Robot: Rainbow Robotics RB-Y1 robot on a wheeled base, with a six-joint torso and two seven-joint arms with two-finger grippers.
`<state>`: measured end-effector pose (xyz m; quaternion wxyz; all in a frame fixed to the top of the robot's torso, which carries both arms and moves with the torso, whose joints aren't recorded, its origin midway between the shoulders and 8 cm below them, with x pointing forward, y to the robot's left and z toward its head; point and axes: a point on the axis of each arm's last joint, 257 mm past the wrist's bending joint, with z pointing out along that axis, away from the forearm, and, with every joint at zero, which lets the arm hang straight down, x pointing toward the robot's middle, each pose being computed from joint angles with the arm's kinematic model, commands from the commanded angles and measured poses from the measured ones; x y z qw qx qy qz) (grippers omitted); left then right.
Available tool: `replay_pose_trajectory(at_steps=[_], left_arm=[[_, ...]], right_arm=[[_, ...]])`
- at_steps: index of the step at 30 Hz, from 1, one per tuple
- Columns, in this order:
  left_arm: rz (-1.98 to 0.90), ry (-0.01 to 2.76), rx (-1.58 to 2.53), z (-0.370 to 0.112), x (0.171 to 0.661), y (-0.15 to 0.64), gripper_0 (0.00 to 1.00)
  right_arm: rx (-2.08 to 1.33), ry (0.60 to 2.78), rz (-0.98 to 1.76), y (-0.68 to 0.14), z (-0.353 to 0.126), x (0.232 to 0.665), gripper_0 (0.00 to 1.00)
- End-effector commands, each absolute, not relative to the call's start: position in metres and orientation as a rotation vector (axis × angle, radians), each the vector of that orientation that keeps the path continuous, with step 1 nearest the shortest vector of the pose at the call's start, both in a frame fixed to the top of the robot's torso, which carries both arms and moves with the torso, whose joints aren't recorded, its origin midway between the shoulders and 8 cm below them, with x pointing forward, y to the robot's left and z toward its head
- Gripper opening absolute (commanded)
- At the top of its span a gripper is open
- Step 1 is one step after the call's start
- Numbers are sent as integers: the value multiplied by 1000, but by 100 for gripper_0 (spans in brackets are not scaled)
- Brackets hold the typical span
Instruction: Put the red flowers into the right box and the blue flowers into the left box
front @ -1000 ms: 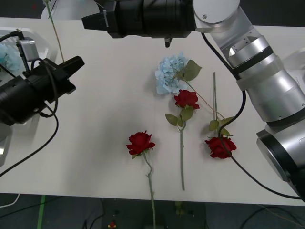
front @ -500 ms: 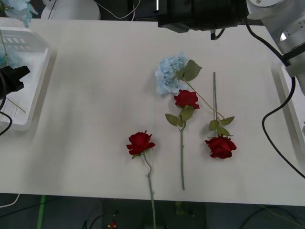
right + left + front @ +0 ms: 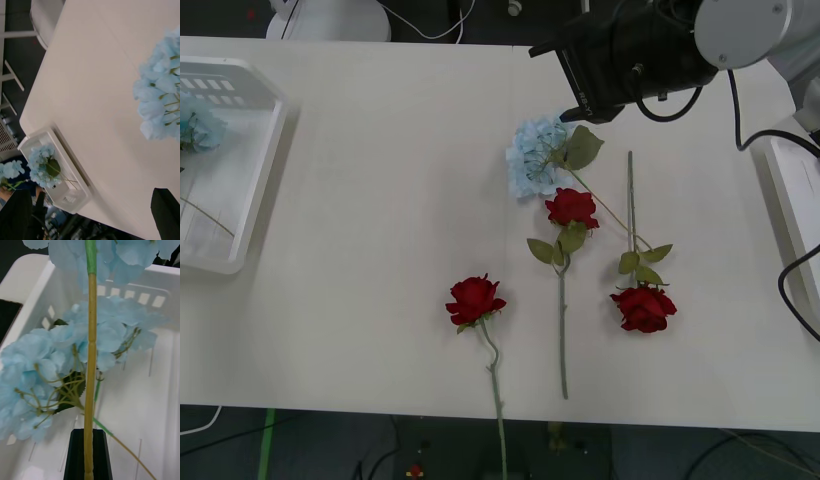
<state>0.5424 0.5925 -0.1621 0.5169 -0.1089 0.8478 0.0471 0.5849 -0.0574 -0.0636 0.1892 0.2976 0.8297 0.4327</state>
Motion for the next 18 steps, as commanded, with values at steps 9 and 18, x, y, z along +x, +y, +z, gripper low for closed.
replay_pose_trajectory(at_steps=[9, 18], left_arm=[[318, 2033, -366, -137, 523, 650, 0], [249, 2058, -343, -150, 534, 624, 43]], right_arm=[[1813, 1908, 1131, -125, -112, 557, 94], [2256, 1654, 986, -125, -175, 553, 94]])
